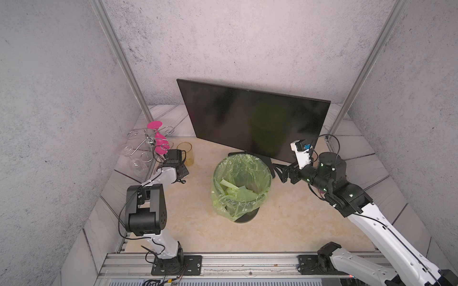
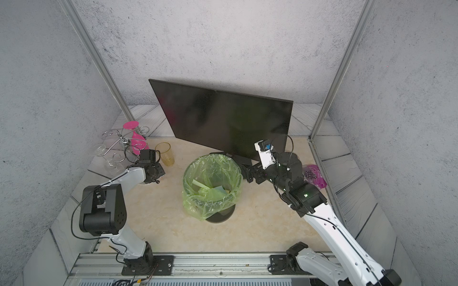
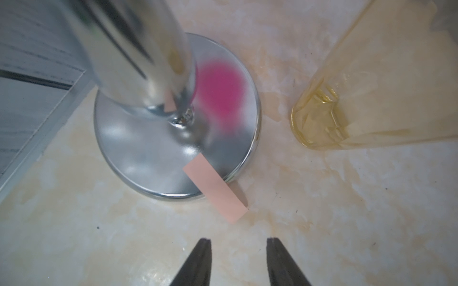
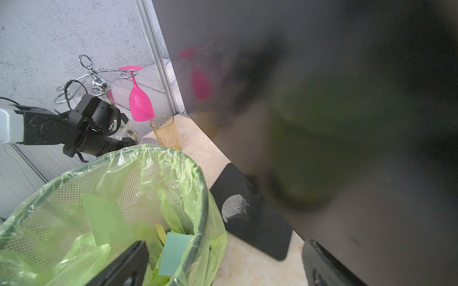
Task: Remove the sticky note from the monitor
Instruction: Pick up the sticky note from the center of the board.
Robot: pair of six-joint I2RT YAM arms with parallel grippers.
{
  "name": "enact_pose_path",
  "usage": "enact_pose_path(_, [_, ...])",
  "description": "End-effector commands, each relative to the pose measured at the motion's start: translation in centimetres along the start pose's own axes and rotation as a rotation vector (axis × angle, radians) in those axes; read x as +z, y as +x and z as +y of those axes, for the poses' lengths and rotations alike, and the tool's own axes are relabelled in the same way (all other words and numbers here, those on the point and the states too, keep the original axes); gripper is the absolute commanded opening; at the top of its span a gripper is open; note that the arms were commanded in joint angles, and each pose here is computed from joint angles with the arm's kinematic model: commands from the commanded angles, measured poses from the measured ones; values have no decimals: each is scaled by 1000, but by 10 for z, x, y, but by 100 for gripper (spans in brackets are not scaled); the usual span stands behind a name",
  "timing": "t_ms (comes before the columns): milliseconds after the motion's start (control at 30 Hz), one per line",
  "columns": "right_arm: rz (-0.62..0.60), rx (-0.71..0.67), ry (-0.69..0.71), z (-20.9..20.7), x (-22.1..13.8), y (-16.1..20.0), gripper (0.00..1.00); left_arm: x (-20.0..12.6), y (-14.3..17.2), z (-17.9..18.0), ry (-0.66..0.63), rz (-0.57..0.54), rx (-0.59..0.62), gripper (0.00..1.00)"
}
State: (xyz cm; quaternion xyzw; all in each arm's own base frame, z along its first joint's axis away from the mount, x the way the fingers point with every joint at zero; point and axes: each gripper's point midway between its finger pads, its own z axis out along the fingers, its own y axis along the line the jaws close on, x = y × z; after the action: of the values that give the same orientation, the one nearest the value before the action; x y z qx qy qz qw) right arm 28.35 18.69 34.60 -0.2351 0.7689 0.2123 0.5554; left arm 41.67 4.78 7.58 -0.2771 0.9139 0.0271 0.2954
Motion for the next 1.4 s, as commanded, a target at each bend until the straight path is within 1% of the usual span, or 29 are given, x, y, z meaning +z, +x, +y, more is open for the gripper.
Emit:
enact_pose_path(0, [-16,-9,29,-5,-1,-2,99,0,0,2,-23,-4,-72,43])
enact_pose_path(133, [-17,-5,13,-3,0,-2,99,6,6,11,-58,-10,-172,44])
enact_pose_path(333, [-19,-6,13,-3,0,-1,99,16,16,23,-116,-13,-274,46])
enact_pose_path(467, [-22,-6,14,-4,-1,-2,99,22,11,17,-91,-38,-281,51])
enact_pose_path(600, [-24,-7,11,-3,-2,-3,99,35,23,14,-72,7,-320,53])
enact_pose_path(733, [-30,-8,14,-3,-4,-4,99,34,21,13,-72,15,-336,53])
enact_pose_path(933, [-33,-8,14,-4,-4,-4,99,38,22,17,-106,31,-332,53])
enact_pose_path(1200, [-31,-2,8,-4,-3,-3,99,52,23,10,-79,84,-337,52])
enact_pose_path(1367, [-30,0,8,-4,-3,-3,99,55,19,9,-72,80,-340,50])
